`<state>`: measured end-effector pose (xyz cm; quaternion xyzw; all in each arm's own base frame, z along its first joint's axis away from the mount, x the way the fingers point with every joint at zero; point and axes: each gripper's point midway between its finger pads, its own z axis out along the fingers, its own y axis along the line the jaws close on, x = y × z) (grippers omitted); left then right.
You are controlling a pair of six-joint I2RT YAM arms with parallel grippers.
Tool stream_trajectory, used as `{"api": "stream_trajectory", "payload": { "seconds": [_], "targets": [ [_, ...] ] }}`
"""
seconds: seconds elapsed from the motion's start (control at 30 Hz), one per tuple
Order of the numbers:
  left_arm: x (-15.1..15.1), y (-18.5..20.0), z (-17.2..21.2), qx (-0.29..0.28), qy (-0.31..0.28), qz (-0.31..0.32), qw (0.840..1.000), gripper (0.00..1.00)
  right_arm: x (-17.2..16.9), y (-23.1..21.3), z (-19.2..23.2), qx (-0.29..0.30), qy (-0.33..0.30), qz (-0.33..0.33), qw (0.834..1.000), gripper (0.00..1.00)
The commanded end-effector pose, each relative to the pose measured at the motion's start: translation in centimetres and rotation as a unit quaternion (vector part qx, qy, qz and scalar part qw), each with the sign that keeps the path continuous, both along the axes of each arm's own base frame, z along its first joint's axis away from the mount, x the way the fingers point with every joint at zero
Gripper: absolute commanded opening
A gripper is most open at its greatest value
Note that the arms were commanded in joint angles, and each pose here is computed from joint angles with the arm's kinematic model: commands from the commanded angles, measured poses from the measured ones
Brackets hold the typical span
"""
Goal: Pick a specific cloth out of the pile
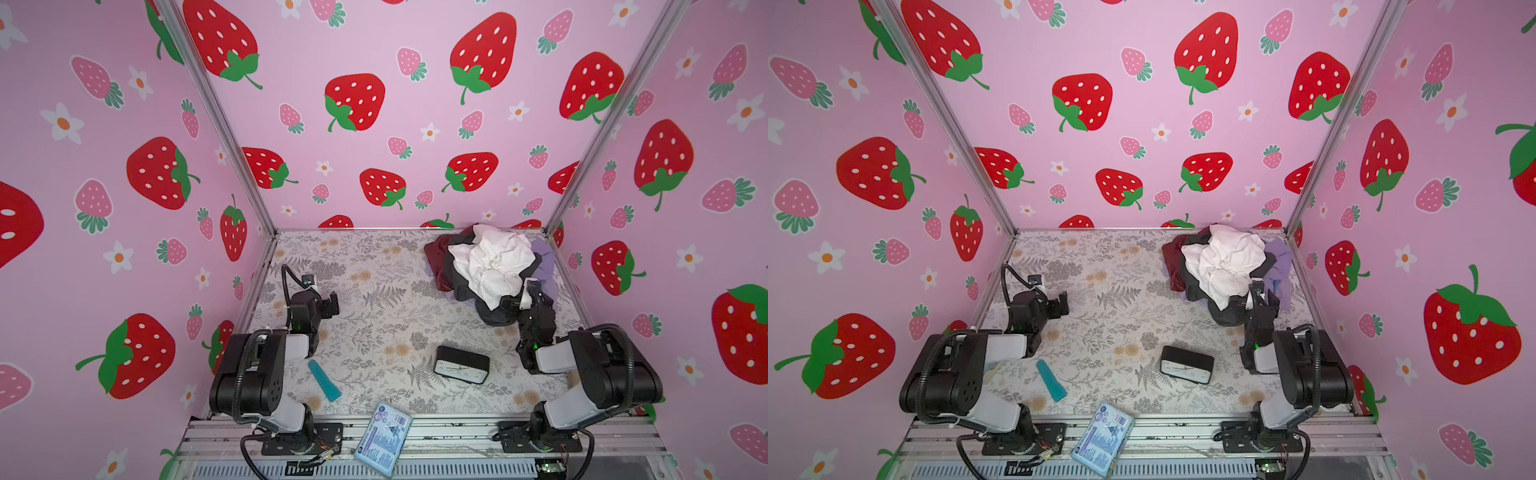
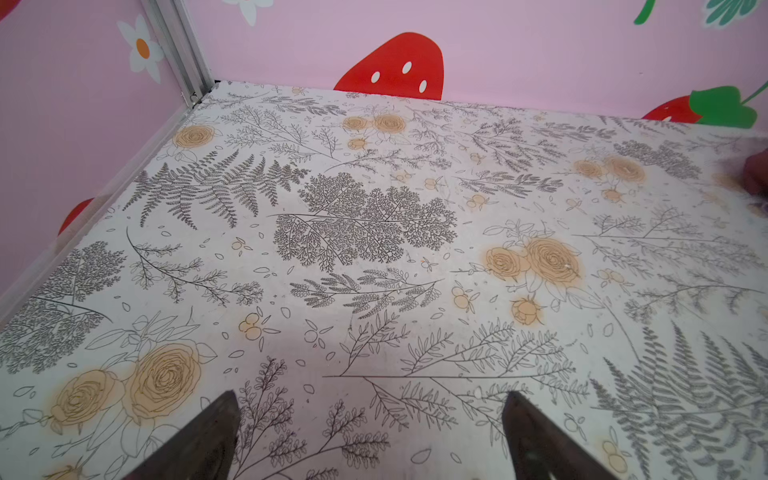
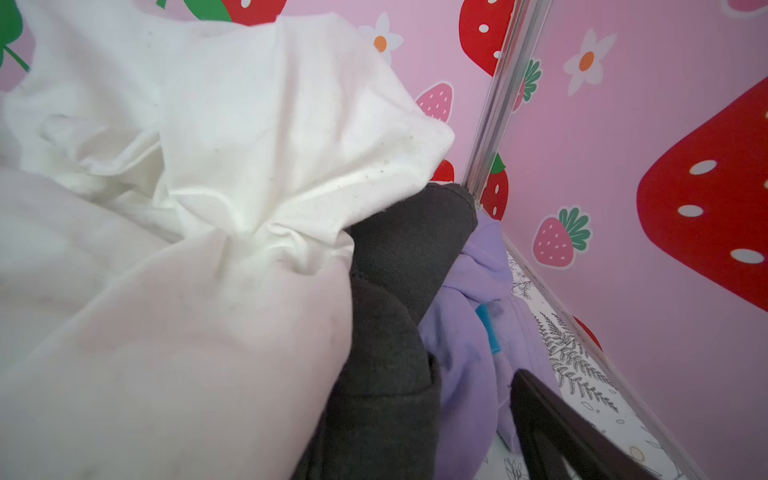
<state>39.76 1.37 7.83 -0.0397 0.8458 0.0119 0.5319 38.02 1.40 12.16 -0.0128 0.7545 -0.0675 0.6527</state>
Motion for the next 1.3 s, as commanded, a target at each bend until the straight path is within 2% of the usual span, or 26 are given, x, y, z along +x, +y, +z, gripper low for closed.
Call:
{"api": "stream_trajectory", "payload": {
  "seconds": [0.0,0.97,1.0,1.13,1.27],
  "targets": [
    [0.6,0.0,0.7,0.006,-0.009,-0.001,1.000,0.99,0.3,-0.1,-0.1,-0.006,0.004,-0.001,1.000,1.00],
    [0.5,0.0,0.7,0.005,-0.011,0.000,1.000,1.00,0.4,-0.2,0.6,-0.004,0.000,-0.007,1.000,1.00],
    [0.7,0.2,1.1,0.004,-0.016,0.006,1.000,0.98,0.6,-0.3,1.0,-0.004,0.004,-0.010,1.000,1.00],
    [0.5,0.9,2.8,0.006,0.021,0.026,0.999,0.87,0.7,-0.3,1.5,0.005,0.026,-0.015,1.000,1.00],
    [-0.3,-0.2,4.4,-0.012,0.004,-0.001,1.000,0.87,0.3,-0.1,2.8,0.011,0.026,-0.014,0.999,1.00]
  ]
}}
